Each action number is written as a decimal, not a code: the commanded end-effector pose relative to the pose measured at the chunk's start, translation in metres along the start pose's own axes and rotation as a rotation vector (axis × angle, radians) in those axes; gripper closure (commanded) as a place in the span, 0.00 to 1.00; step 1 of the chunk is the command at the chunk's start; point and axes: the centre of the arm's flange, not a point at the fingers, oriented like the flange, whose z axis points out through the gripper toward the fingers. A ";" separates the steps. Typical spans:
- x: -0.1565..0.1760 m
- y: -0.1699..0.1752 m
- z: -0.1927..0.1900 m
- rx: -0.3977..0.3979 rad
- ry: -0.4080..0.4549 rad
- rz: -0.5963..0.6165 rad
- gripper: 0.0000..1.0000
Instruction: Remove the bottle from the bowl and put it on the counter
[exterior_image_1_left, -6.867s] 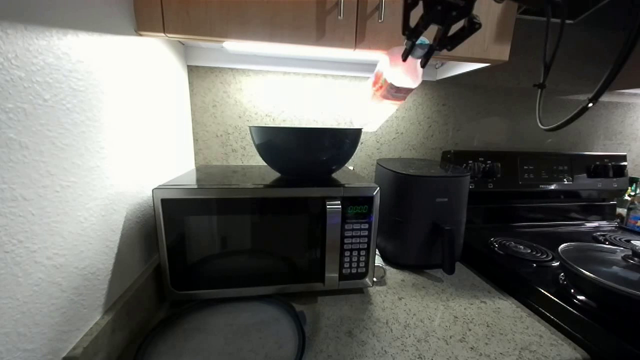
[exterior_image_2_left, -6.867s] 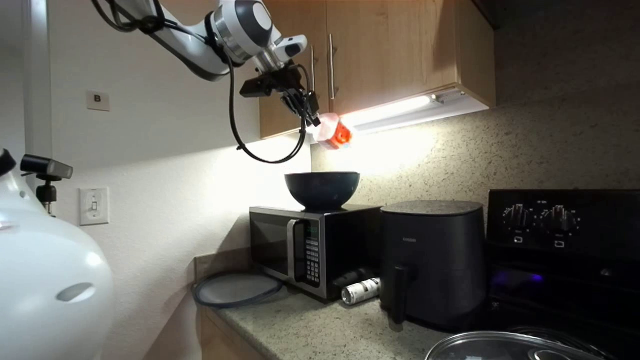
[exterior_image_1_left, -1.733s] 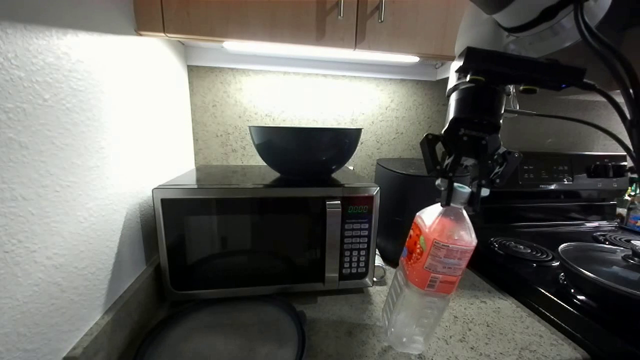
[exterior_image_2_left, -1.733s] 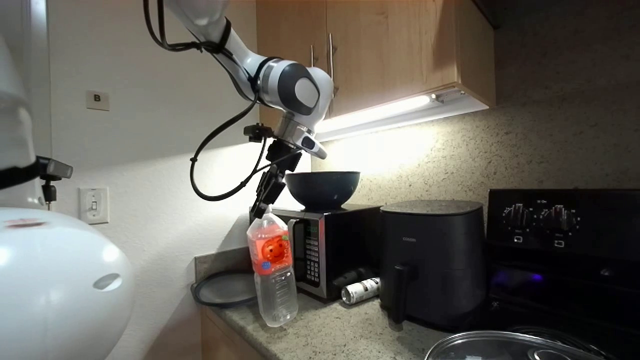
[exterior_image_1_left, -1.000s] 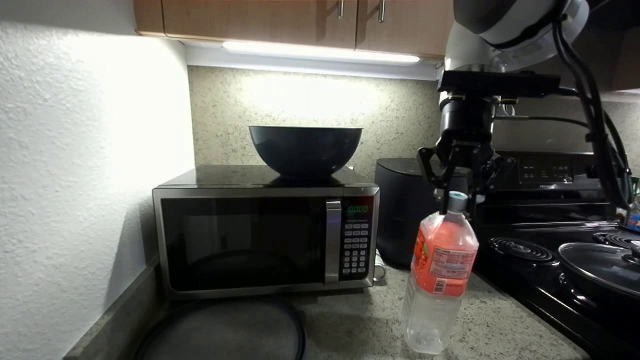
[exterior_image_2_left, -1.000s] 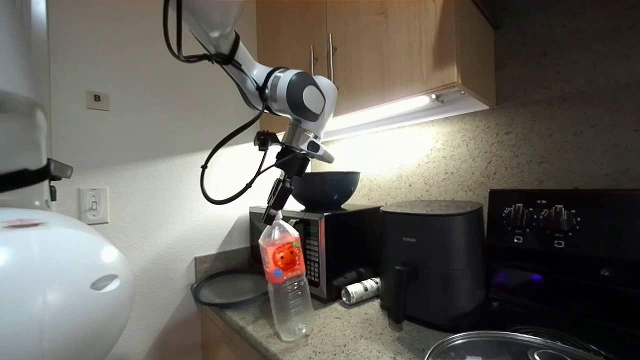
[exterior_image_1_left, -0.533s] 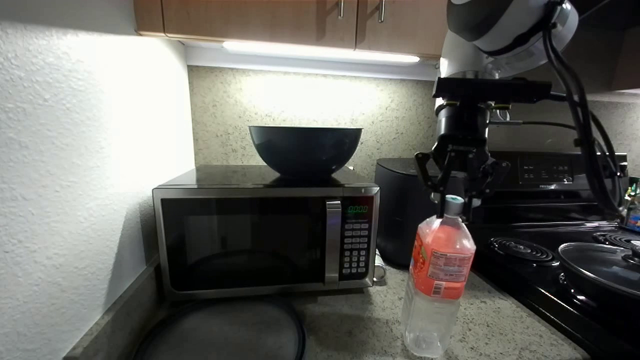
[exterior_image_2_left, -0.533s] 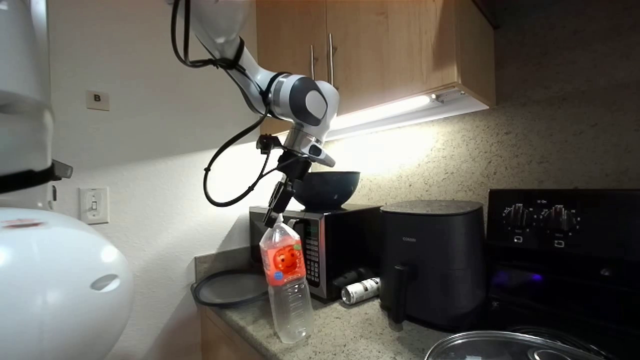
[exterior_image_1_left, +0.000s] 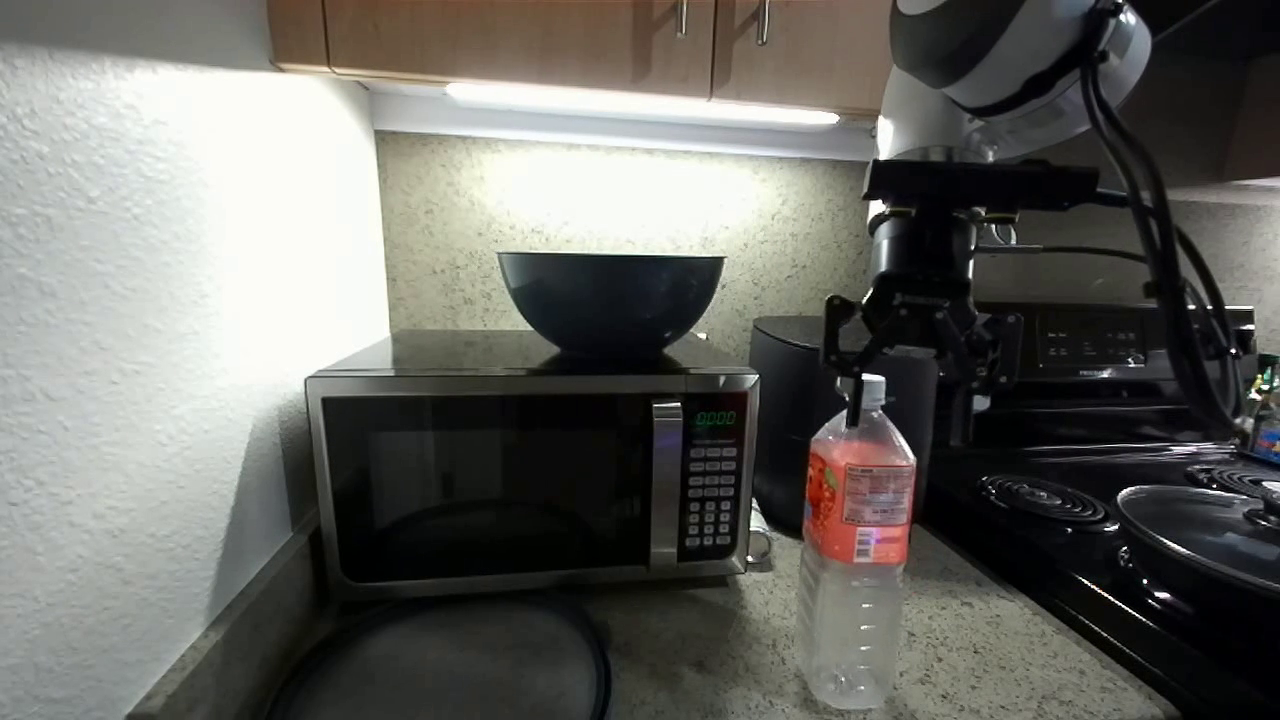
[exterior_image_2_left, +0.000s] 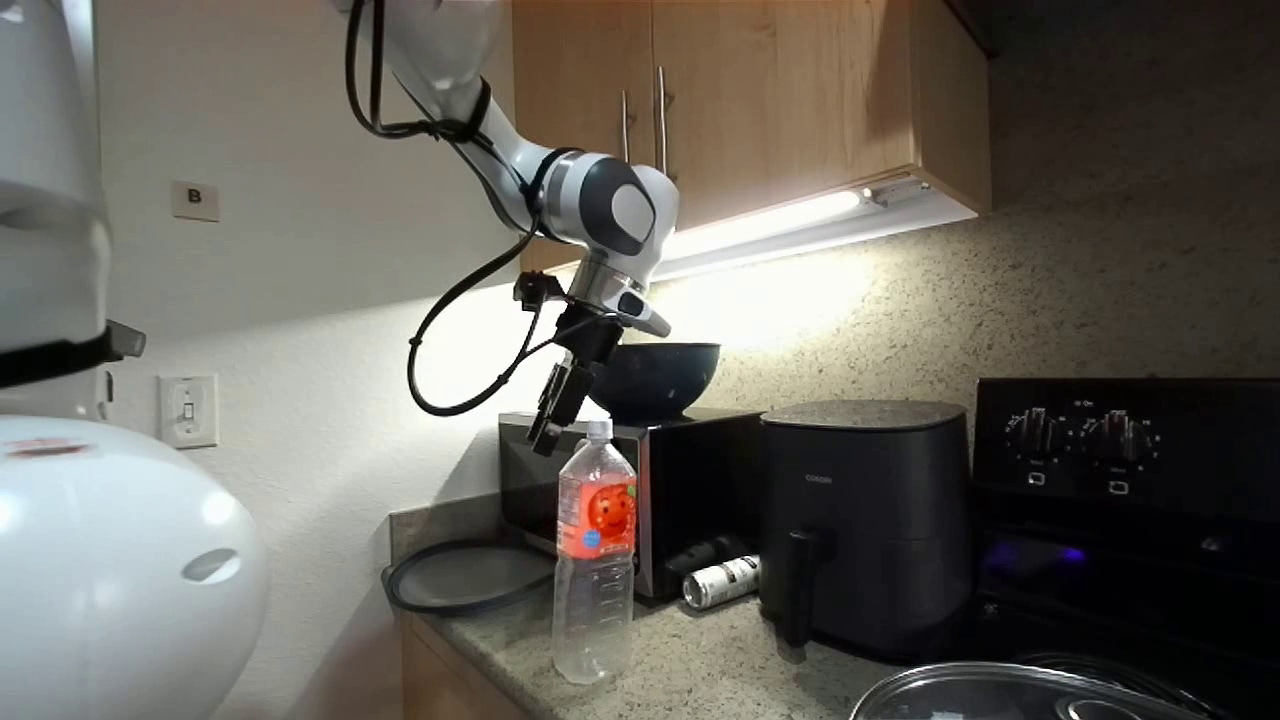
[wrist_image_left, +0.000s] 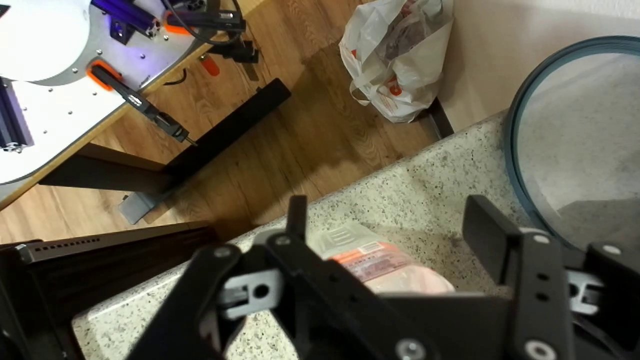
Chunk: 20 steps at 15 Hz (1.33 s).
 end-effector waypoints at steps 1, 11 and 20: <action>0.001 -0.004 -0.001 0.001 0.013 0.017 0.00; -0.033 -0.012 -0.022 0.027 0.072 -0.049 0.00; -0.098 -0.024 -0.068 0.088 0.167 -0.172 0.00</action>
